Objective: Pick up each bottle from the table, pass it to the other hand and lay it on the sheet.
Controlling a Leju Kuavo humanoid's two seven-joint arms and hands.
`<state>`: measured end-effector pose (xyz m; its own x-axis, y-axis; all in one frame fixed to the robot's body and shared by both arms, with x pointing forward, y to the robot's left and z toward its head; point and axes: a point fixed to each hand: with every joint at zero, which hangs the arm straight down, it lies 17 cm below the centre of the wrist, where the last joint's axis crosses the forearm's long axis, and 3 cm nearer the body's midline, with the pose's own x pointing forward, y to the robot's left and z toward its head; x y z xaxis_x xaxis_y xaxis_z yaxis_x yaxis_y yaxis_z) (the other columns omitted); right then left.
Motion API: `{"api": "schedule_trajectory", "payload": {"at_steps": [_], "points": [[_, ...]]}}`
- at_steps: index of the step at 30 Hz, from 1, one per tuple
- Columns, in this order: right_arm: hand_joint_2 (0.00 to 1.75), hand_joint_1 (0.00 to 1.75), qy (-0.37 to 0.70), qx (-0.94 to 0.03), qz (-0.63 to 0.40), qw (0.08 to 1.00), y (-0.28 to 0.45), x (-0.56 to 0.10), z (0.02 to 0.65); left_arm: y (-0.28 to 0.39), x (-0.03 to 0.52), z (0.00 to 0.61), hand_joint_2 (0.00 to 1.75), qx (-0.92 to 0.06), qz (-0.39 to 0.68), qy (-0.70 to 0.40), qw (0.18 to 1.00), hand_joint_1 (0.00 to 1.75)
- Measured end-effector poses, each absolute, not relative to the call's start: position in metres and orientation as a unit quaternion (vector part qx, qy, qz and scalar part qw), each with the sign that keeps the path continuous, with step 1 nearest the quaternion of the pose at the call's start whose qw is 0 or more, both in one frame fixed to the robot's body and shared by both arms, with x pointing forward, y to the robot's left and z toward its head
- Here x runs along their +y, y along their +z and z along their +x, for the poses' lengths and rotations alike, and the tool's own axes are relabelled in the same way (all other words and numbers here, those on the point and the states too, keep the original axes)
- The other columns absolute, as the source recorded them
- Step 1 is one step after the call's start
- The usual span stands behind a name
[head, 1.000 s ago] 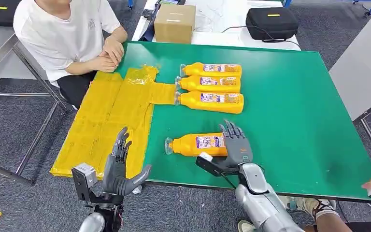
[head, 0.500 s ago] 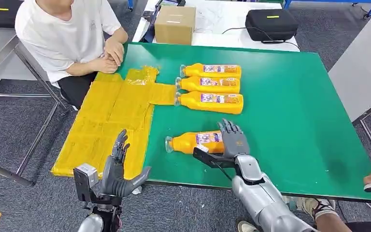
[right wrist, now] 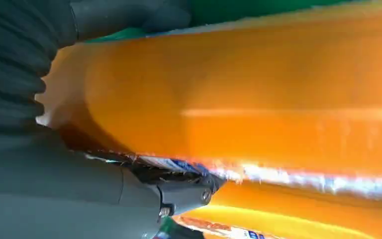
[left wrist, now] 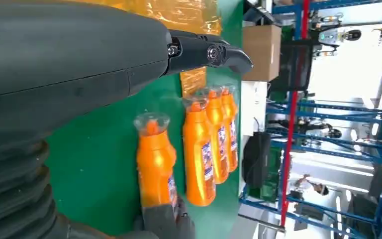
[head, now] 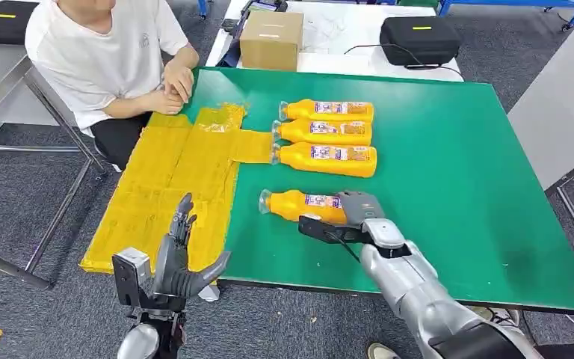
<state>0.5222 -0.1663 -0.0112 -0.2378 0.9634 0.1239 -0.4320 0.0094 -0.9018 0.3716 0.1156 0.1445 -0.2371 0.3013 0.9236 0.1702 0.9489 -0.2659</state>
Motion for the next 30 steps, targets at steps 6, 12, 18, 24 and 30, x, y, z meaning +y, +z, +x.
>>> {"api": "schedule_trajectory", "payload": {"at_steps": [6, 12, 18, 24, 30], "points": [[1.75, 1.75, 0.547, -0.582, -0.188, 0.572, 0.012, -0.139, 0.518, 0.147, 0.118, 0.372, 1.75, -0.785, -0.160, 0.070, 0.594, 0.00], [1.75, 1.75, 0.390, -0.714, -0.142, 0.564, 0.057, -0.113, 0.500, 0.144, 0.116, 0.370, 1.75, -0.778, -0.171, 0.084, 0.598, 0.00], [1.75, 1.75, 0.275, -0.802, -0.145, 0.510, 0.126, -0.104, 0.485, 0.138, 0.103, 0.363, 1.75, -0.757, -0.218, 0.105, 0.607, 0.00], [1.75, 1.75, 0.238, -0.835, -0.107, 0.485, 0.159, -0.089, 0.475, 0.145, 0.087, 0.354, 1.75, -0.722, -0.323, 0.141, 0.595, 0.00], [1.75, 1.75, 0.316, -0.816, -0.048, 0.481, 0.144, -0.035, 0.461, 0.148, 0.070, 0.351, 1.75, -0.721, -0.330, 0.107, 0.600, 0.00]]}}
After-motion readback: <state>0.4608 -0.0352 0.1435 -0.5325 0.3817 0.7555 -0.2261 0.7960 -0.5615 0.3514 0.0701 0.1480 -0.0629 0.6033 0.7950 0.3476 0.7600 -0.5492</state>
